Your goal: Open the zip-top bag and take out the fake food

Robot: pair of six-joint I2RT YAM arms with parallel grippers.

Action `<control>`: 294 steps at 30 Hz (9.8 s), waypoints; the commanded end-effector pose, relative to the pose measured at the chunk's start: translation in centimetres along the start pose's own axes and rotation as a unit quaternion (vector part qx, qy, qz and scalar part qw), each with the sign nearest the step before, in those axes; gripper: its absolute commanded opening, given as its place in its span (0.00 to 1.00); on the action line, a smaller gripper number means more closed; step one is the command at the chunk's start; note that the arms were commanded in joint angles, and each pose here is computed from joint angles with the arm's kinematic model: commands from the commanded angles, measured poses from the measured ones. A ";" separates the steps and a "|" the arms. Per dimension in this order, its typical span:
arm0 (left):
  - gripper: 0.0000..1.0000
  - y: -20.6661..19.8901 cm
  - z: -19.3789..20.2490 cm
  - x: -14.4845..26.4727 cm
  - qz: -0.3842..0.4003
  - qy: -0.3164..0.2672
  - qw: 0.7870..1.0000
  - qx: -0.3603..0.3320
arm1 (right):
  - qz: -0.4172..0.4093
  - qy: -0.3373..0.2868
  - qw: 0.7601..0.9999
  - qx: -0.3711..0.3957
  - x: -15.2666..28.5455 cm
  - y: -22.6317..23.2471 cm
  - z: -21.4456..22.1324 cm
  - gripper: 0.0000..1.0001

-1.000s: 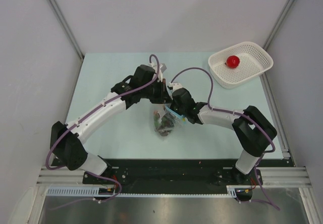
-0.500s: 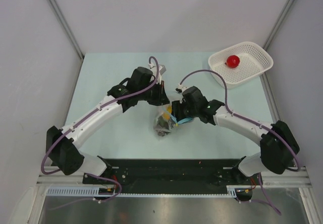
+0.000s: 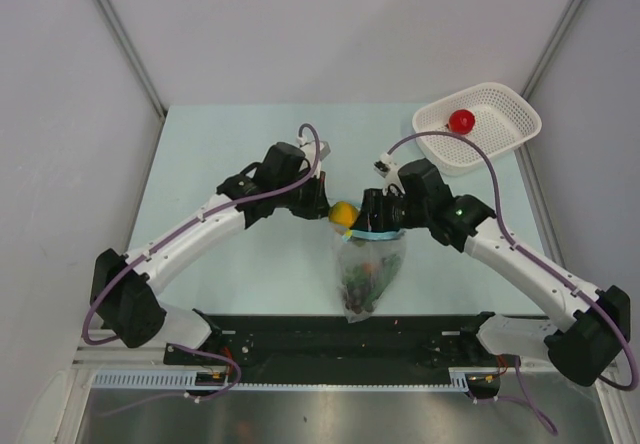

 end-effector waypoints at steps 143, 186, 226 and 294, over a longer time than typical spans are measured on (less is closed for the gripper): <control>0.00 -1.6 2.3 0.2 0.020 -0.012 0.999 0.030 | 0.186 -0.036 0.981 0.045 -15.8 -9.6 -4.2 0.03; 0.00 -8.2 2.3 1.5 0.161 -0.002 0.986 0.045 | 0.036 -0.225 0.956 -0.183 -6.3 0.5 -11.5 0.00; 0.00 -1.5 -4.3 7.4 -0.094 -0.129 0.987 0.004 | 0.083 -0.081 0.982 0.148 -4.7 0.1 -3.9 0.00; 0.00 -4.8 -4.7 4.3 0.027 -0.116 0.992 -0.031 | 0.208 -0.314 0.924 -0.072 10.5 -10.6 -21.5 0.72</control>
Point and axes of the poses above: each gripper's point midway between its finger pads, its own x axis back along the fingers, its own y axis along the line the jaws close on, z = x × y, the point moved 2 cm from there along x, back along the fingers, and after that the axes turned 13 degrees about -x, right-handed, at the moved point
